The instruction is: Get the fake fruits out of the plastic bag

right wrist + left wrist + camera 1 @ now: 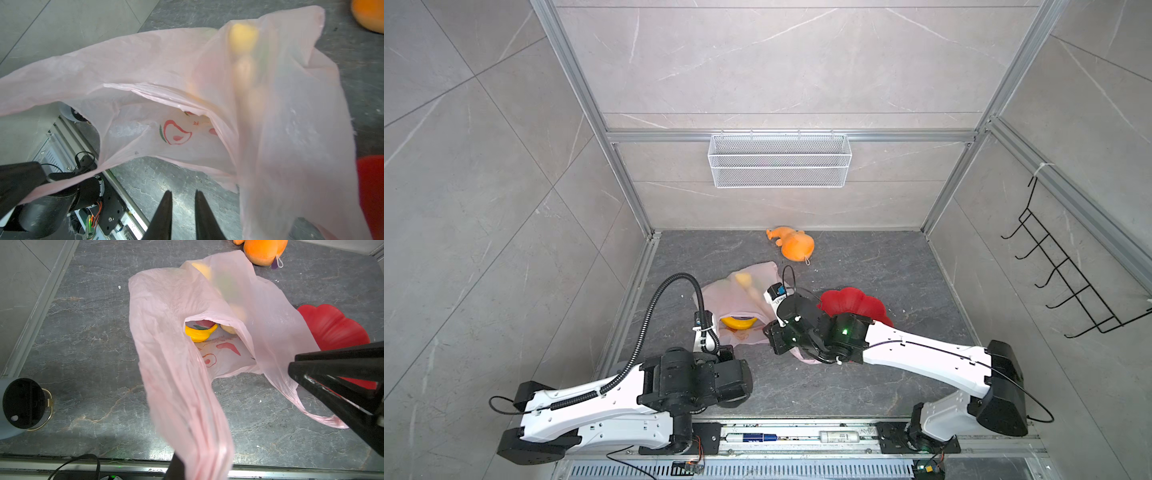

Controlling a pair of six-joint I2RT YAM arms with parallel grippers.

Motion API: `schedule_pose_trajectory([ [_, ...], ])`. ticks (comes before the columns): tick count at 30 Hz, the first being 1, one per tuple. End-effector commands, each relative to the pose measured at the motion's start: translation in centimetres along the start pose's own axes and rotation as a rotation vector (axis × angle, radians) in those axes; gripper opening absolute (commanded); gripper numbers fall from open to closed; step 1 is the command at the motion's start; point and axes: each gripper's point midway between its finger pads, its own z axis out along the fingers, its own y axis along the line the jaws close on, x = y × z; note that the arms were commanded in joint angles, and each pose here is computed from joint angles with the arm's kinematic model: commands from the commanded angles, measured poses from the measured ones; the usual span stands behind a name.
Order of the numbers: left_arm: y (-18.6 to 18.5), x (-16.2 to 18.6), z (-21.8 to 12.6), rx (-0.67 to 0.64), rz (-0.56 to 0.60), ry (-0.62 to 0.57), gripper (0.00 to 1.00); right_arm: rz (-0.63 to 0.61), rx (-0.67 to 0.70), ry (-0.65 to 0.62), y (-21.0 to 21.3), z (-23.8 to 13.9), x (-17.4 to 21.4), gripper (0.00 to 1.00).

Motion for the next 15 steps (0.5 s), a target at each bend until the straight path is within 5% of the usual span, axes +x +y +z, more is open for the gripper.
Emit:
schedule_pose_trajectory([
  [1,-0.4,-0.1,0.2,0.005,-0.02,-0.021,0.0,0.025,-0.085,0.035,2.3,2.4,0.0,0.17],
  [7,-1.1,-0.2,0.4,0.029,-0.011,-0.03,0.0,0.06,-0.097,0.073,3.0,5.9,0.8,0.1],
  [15,-0.4,0.9,0.8,0.036,-0.025,0.001,0.0,0.118,0.064,-0.003,0.1,9.0,0.3,0.08],
])
